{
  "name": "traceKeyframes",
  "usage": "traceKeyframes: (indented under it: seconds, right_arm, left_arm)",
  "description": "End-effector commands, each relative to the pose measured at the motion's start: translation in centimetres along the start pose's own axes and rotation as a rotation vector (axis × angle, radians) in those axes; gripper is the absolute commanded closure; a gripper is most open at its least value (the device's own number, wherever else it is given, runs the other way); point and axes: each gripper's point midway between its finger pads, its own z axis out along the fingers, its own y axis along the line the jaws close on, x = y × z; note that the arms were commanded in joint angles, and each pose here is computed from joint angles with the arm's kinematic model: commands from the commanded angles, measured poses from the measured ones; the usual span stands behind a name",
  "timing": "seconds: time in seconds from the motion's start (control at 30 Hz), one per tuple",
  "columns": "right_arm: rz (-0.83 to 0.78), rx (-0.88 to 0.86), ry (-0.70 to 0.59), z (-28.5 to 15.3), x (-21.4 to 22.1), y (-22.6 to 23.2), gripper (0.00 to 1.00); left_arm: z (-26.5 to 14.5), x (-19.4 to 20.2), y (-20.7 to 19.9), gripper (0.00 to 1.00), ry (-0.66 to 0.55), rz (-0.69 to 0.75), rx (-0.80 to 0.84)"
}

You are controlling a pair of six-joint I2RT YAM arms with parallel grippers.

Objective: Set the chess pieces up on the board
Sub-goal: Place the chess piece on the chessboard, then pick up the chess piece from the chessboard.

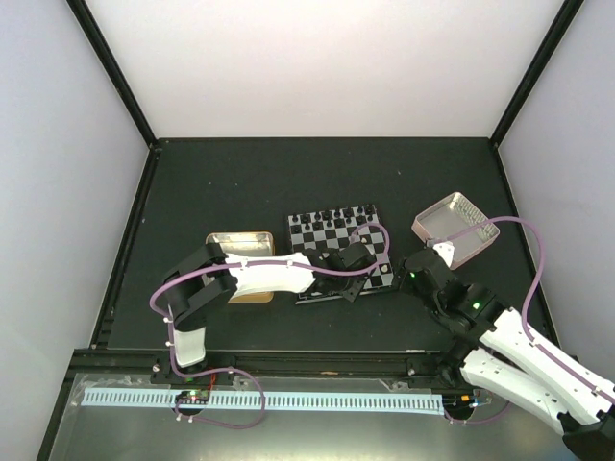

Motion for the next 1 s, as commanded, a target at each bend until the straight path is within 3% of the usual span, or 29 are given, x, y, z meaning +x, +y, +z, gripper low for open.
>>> traceKeyframes:
  seconds: [0.0,0.4,0.73,0.97]
  right_arm:
    - [0.005,-0.002,-0.030,-0.1,-0.5,-0.1,0.27]
    - [-0.037,-0.100,-0.009,-0.3,-0.6,2.2,0.27]
    - [-0.246,-0.212,0.103,2.7,0.1,8.4,0.27]
    - [-0.386,-0.208,0.226,6.9,1.8,11.7,0.36]
  left_arm:
    - [-0.3,-1.6,-0.3,0.78,-0.044,-0.009,0.009]
    - [-6.2,-4.0,0.7,0.54,-0.165,-0.079,0.079]
    - [-15.3,-4.9,9.1,0.54,-0.445,-0.319,0.050]
    - [-20.5,-3.0,12.5,0.49,-0.622,-0.395,0.022]
